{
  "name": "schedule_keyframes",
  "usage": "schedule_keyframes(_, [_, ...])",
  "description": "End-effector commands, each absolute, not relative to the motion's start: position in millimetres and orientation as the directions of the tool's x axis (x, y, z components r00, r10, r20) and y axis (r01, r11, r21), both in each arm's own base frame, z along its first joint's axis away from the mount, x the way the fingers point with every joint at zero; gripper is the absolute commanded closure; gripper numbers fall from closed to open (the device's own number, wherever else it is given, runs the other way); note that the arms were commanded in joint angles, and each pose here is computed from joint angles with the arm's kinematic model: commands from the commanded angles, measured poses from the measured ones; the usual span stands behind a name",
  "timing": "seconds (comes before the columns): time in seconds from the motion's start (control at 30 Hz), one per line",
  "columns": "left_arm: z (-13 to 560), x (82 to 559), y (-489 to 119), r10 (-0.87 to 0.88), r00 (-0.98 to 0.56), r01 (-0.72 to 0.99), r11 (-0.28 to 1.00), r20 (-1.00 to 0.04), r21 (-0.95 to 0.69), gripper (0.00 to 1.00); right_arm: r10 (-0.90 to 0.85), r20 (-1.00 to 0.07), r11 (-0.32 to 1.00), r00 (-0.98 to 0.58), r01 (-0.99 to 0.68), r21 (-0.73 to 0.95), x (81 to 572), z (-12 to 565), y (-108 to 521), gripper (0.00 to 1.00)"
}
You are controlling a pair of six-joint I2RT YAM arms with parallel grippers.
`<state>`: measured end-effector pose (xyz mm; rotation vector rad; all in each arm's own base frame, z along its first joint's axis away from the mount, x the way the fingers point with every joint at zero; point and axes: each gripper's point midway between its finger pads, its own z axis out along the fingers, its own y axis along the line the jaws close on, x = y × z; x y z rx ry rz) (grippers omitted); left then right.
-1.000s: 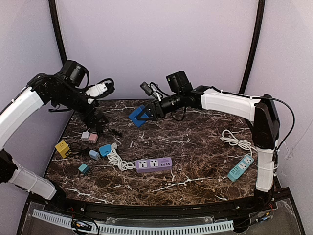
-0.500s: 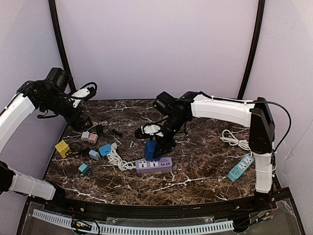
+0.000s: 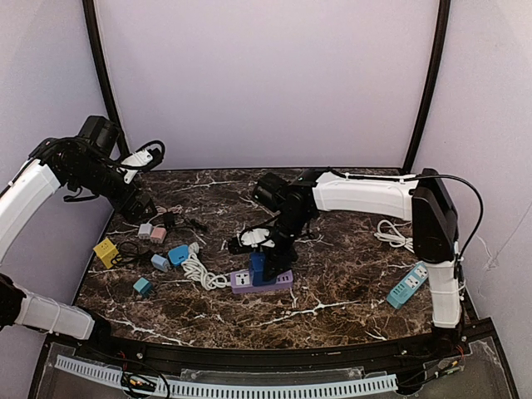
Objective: Insert the plug
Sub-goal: Insert the plug into the socket.
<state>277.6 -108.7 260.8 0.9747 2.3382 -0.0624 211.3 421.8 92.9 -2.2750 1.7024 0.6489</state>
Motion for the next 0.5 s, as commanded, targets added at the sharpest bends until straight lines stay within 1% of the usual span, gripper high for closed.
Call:
schedule_keyframes(0.0, [256,274,-104,0.63,-0.563,0.653,0.736,-0.534,0.179,0.0,-0.868,-0.432,-0.302,0.245,-0.951,0.066,212,81,420,1.0])
schedule_keyframes(0.3, [257,275,-103,0.632,-0.562,0.648,0.737,-0.534,0.19,0.0,-0.896,-0.375,-0.282,0.239,-0.957,0.063,219,65,418,1.0])
schedule_keyframes(0.47, [257,276,-102,0.633,-0.563,0.645,0.739,-0.532,0.197,0.0,-0.922,-0.313,-0.259,0.23,-0.964,0.055,228,54,414,1.0])
